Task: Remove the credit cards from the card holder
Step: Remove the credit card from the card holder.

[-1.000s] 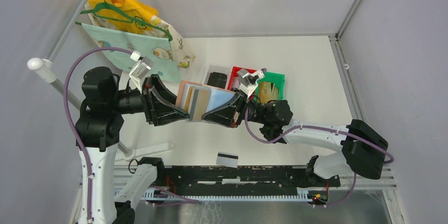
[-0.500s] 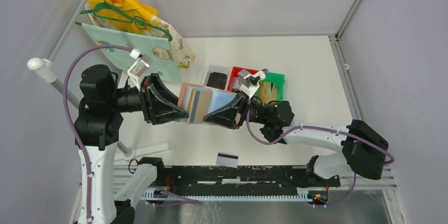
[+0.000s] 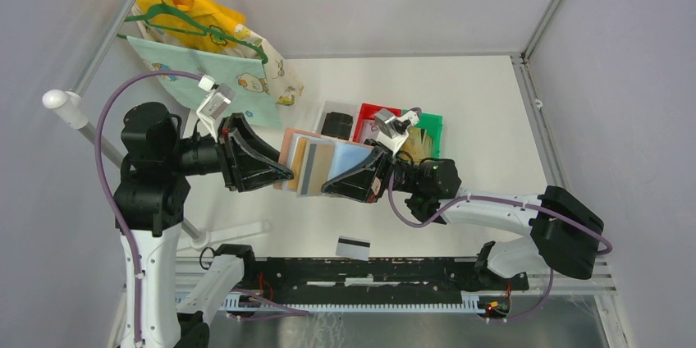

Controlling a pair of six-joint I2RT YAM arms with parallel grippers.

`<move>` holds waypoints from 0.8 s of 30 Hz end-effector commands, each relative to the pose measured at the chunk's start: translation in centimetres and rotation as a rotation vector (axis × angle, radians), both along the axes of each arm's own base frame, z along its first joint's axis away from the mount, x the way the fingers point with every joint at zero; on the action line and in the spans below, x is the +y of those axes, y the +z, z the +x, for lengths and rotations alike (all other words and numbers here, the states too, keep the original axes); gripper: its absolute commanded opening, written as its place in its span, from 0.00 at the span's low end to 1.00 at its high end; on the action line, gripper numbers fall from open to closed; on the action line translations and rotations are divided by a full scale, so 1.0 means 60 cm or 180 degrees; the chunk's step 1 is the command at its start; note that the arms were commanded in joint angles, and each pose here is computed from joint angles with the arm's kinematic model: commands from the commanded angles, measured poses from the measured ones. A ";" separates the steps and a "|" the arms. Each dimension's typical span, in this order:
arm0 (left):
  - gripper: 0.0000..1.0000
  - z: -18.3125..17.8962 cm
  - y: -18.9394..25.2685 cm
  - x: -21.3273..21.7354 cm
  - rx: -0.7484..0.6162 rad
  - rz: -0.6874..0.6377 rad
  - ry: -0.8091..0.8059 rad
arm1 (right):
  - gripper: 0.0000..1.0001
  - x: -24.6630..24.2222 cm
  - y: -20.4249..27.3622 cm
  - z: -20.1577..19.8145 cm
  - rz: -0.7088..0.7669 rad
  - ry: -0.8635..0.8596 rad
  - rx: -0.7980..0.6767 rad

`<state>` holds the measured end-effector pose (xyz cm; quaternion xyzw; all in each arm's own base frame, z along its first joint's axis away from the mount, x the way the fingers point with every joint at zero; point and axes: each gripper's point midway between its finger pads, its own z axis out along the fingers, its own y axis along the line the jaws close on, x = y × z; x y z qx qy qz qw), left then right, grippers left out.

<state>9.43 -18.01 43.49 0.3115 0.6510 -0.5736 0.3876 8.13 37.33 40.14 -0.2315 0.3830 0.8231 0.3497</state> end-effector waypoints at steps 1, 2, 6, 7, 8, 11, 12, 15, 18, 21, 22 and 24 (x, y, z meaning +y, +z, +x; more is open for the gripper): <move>0.46 0.007 0.001 0.000 -0.0047 0.0001 0.0096 | 0.00 -0.033 0.061 -0.027 0.0392 0.0086 -0.0305; 0.46 0.009 -0.003 0.000 -0.0027 0.0004 0.0100 | 0.00 -0.031 0.061 -0.028 0.0393 0.0096 -0.0308; 0.46 0.016 -0.016 0.001 0.0051 0.0018 0.0143 | 0.00 -0.026 0.068 -0.033 0.0410 0.0132 -0.0354; 0.46 0.018 -0.019 0.001 0.0061 0.0023 0.0162 | 0.00 -0.023 0.069 -0.033 0.0402 0.0137 -0.0362; 0.46 0.020 -0.022 0.001 0.0073 0.0024 0.0174 | 0.00 -0.020 0.070 -0.035 0.0397 0.0144 -0.0383; 0.45 0.023 -0.024 0.000 0.0122 -0.0001 0.0171 | 0.00 -0.009 0.070 -0.039 0.0352 0.0170 -0.0404; 0.45 0.022 -0.024 0.000 0.0133 -0.0010 0.0155 | 0.00 -0.006 0.070 -0.039 0.0350 0.0174 -0.0404; 0.45 0.016 -0.018 -0.001 0.0144 -0.0043 0.0088 | 0.00 -0.002 0.073 -0.040 0.0358 0.0191 -0.0411; 0.46 0.002 -0.006 -0.003 0.0154 -0.0086 -0.0037 | 0.00 0.001 0.073 -0.038 0.0359 0.0193 -0.0407; 0.48 -0.017 0.004 -0.003 0.0126 -0.0104 -0.0181 | 0.00 0.001 0.074 -0.039 0.0370 0.0202 -0.0404; 0.48 -0.021 0.006 -0.002 0.0110 -0.0107 -0.0211 | 0.00 0.002 0.074 -0.038 0.0374 0.0199 -0.0403; 0.48 -0.028 0.007 -0.002 0.0080 -0.0110 -0.0260 | 0.00 0.002 0.075 -0.038 0.0379 0.0197 -0.0405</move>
